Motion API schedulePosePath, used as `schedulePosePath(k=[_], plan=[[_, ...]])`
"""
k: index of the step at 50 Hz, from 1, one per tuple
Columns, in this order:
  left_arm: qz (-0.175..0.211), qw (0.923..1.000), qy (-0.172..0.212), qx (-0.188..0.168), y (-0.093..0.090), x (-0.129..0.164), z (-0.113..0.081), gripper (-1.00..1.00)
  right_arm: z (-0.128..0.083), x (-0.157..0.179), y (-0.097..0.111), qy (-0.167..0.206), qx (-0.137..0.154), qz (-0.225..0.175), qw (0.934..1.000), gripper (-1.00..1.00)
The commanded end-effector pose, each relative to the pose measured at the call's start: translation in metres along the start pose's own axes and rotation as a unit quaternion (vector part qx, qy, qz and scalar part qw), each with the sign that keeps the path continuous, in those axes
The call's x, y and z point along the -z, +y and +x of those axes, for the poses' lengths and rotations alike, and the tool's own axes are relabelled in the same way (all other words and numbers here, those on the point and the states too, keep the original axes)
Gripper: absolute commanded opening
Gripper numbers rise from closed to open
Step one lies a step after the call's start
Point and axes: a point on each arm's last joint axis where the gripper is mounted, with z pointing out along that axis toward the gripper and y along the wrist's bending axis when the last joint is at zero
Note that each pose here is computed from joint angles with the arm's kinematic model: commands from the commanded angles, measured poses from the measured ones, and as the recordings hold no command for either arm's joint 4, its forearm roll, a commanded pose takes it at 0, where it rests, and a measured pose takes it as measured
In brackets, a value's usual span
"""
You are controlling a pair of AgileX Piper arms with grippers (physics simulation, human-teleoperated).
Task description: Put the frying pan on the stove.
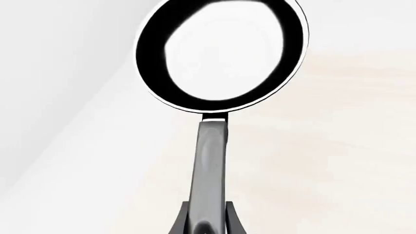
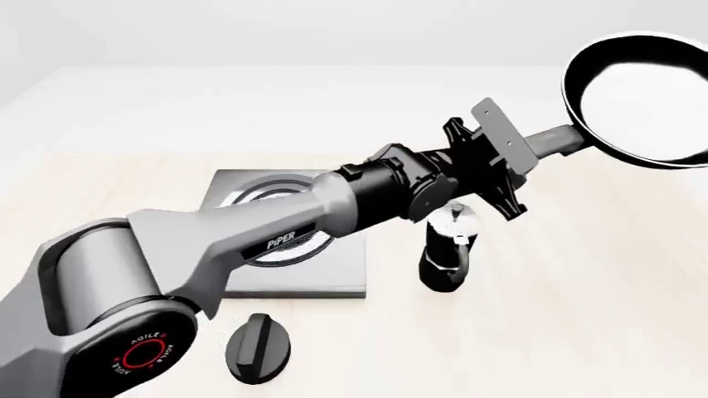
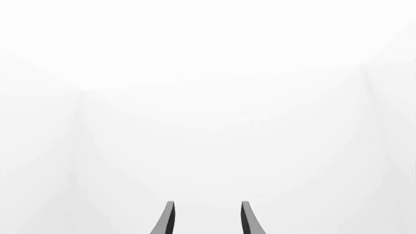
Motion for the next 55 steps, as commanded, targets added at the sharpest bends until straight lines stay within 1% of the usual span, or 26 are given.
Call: schedulePosePath(k=[1,7,9,11,16,20,24,27,35,40,43,48,49,51,54,55], plan=[[-0.029,0.9984,-0.032,0.037,0.029,0.024,-0.018,-1.00,0.001,-0.001,0.002,0.001,0.003,0.002,1.0000,1.00],[-0.039,0.9978,-0.036,0.039,0.039,0.034,-0.020,-1.00,0.000,0.000,0.000,0.001,0.005,0.000,1.0000,1.00],[-0.040,0.9978,-0.037,0.039,0.039,0.036,-0.020,-1.00,0.000,0.000,0.000,0.001,0.005,0.000,1.0000,1.00],[-0.042,0.9977,-0.036,0.039,0.041,0.039,-0.019,-1.00,0.001,-0.001,0.000,0.002,0.005,0.000,1.0000,1.00],[-0.055,0.9970,-0.037,0.041,0.052,0.047,-0.015,-1.00,0.001,-0.001,0.001,0.002,0.006,0.002,1.0000,1.00],[-0.060,0.9967,-0.036,0.043,0.056,0.054,-0.013,-1.00,0.002,-0.002,-0.001,0.004,0.006,-0.001,1.0000,1.00],[-0.063,0.9964,-0.035,0.044,0.058,0.058,-0.011,-1.00,0.002,-0.002,0.000,0.005,0.006,0.001,1.0000,1.00],[-0.070,0.9959,-0.036,0.046,0.063,0.063,-0.008,-1.00,0.002,-0.002,0.001,0.004,0.006,0.002,1.0000,1.00],[-0.077,0.9951,-0.041,0.047,0.067,0.078,-0.008,-1.00,0.003,-0.003,0.002,0.006,0.009,0.002,0.9999,1.00],[-0.077,0.9951,-0.041,0.047,0.065,0.085,-0.006,-1.00,0.003,-0.003,0.001,0.006,0.010,0.002,0.9999,1.00],[-0.078,0.9951,-0.039,0.047,0.064,0.090,-0.002,-1.00,0.003,-0.003,0.002,0.007,0.010,0.002,0.9999,1.00],[-0.085,0.9946,-0.035,0.049,0.068,0.100,0.004,-1.00,0.003,-0.003,0.001,0.007,0.011,0.002,0.9999,1.00],[-0.086,0.9946,-0.033,0.049,0.069,0.102,0.006,-1.00,0.004,-0.006,0.002,0.006,0.006,0.003,1.0000,1.00],[-0.088,0.9945,-0.030,0.049,0.069,0.106,0.009,-1.00,0.010,-0.016,0.003,0.005,0.007,0.005,1.0000,1.00],[-0.089,0.9944,-0.028,0.049,0.070,0.109,0.011,-1.00,0.008,-0.013,0.005,0.001,0.004,0.006,1.0000,1.00],[-0.092,0.9941,-0.026,0.051,0.071,0.114,0.014,-1.00,0.004,-0.007,0.006,-0.001,0.001,0.007,1.0000,1.00]])
